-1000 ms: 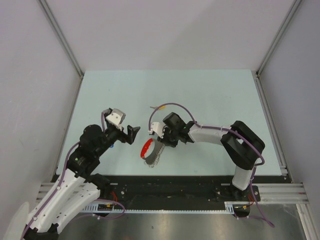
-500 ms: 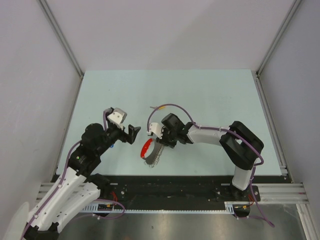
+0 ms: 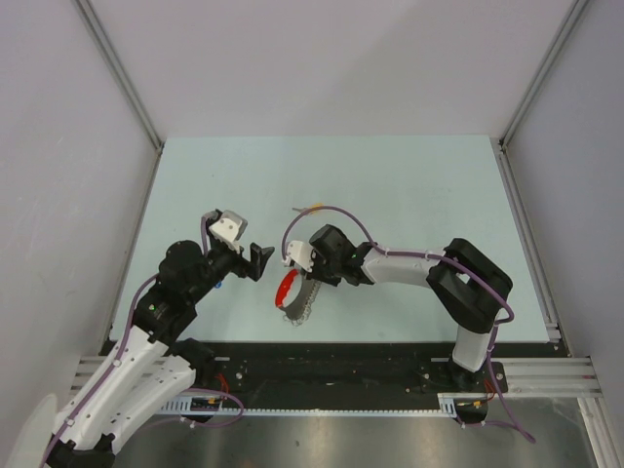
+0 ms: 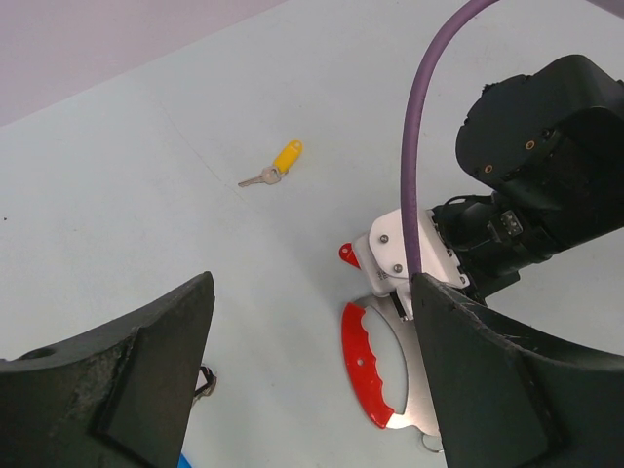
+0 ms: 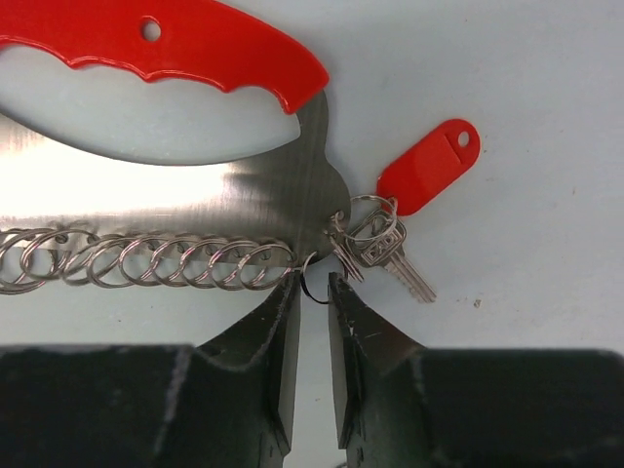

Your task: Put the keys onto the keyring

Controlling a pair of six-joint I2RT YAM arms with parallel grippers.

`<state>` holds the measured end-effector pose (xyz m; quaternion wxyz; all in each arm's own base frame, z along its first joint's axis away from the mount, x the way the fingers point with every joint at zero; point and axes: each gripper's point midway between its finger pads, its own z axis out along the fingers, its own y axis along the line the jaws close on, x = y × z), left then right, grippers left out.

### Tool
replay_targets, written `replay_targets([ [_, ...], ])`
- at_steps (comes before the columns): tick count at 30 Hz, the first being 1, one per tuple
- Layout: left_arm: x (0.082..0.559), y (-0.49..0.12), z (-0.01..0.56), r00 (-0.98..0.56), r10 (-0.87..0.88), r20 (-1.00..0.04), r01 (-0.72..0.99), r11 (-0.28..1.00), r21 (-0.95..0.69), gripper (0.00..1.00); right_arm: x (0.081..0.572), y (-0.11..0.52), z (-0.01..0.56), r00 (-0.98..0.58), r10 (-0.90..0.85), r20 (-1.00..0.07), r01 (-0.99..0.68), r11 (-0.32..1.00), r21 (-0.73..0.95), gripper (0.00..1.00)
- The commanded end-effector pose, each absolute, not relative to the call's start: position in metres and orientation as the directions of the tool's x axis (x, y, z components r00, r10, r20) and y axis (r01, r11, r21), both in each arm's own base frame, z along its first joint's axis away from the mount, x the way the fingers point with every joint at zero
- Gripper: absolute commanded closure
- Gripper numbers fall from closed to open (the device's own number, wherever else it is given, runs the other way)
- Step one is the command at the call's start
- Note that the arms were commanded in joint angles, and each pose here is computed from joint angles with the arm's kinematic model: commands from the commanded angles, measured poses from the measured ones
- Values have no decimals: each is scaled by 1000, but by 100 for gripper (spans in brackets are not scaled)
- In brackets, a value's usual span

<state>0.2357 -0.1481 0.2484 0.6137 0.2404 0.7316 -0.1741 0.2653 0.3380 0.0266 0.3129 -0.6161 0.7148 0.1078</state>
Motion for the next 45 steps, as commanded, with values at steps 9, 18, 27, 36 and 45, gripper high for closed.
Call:
replay_targets([
  [9, 236, -148, 255, -109, 142, -984, 572, 818, 54, 14, 271, 343, 36, -25, -803, -596, -944, 215, -252, 84],
  [18, 237, -148, 253, -113, 148, -983, 572, 818, 57, 14, 279, 338, 34, -24, -820, -572, -928, 231, -292, 100],
  [27, 237, -149, 255, -96, 147, -984, 576, 815, 65, 14, 278, 341, 85, 23, -766, -642, -912, 247, -326, 100],
  [36, 233, -158, 260, -55, 143, -988, 625, 777, 78, 13, 268, 344, 137, 60, -672, -738, -922, 247, -300, 100],
  [45, 214, -184, 273, 53, 114, -992, 756, 644, 115, 14, 245, 344, 217, 115, -390, -914, -958, 199, -205, 100],
])
